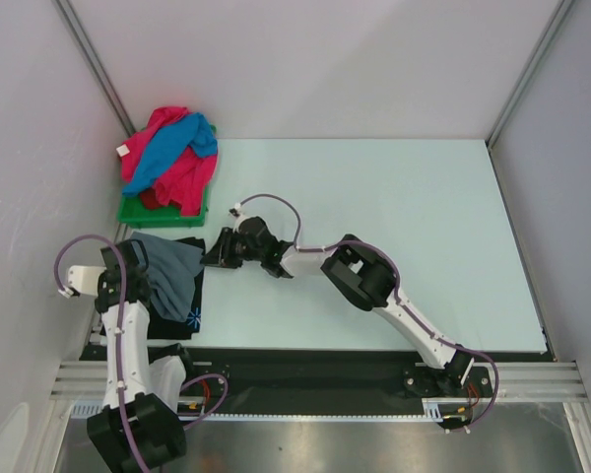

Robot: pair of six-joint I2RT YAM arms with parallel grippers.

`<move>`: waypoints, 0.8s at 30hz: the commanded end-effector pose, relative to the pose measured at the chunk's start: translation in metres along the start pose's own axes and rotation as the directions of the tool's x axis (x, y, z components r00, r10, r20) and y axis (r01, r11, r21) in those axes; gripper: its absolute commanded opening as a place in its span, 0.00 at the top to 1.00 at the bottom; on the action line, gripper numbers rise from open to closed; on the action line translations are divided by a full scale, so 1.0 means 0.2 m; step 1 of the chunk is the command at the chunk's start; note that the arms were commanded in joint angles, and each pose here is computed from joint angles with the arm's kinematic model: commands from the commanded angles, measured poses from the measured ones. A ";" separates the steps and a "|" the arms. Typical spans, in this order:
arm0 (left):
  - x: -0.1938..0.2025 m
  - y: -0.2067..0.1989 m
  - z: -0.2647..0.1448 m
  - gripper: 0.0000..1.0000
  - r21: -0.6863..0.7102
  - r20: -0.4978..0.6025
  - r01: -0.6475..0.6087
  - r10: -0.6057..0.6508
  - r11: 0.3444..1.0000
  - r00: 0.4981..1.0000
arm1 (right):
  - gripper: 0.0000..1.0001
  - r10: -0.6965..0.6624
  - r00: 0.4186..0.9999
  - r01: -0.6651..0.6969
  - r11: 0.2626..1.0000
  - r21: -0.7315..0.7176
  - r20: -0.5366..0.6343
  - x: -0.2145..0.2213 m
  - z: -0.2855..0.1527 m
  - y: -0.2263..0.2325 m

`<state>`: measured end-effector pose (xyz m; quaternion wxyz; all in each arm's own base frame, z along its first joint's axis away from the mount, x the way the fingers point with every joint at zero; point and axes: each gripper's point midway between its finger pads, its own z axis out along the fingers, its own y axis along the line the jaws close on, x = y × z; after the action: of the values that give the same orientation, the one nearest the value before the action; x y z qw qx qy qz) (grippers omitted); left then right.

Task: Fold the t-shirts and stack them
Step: Neatly place the folded tshirt to the corner

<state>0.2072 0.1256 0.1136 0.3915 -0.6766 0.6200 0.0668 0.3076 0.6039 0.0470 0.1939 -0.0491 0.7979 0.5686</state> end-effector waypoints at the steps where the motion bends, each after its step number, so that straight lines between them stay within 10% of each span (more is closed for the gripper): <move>1: -0.06 -0.08 -0.02 0.99 0.044 0.020 0.007 -0.008 0.999 1.000 | 0.74 -0.035 0.999 0.036 0.998 -0.051 0.020 -0.07 0.01 0.09; 8: -0.07 -0.07 -0.02 0.99 0.029 0.037 0.000 -0.001 1.000 0.999 | 0.97 -0.157 0.987 0.158 0.987 -0.017 0.023 -0.13 0.02 0.11; 24: -0.11 0.03 0.07 0.98 -0.066 0.082 -0.050 0.055 0.997 0.995 | 0.98 -0.225 0.973 0.225 0.974 0.019 0.039 -0.41 0.07 0.03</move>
<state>0.2016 0.1379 0.1031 0.3741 -0.6710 0.6312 0.1070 0.3675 0.6090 0.0777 0.2627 -0.1203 0.7897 0.5412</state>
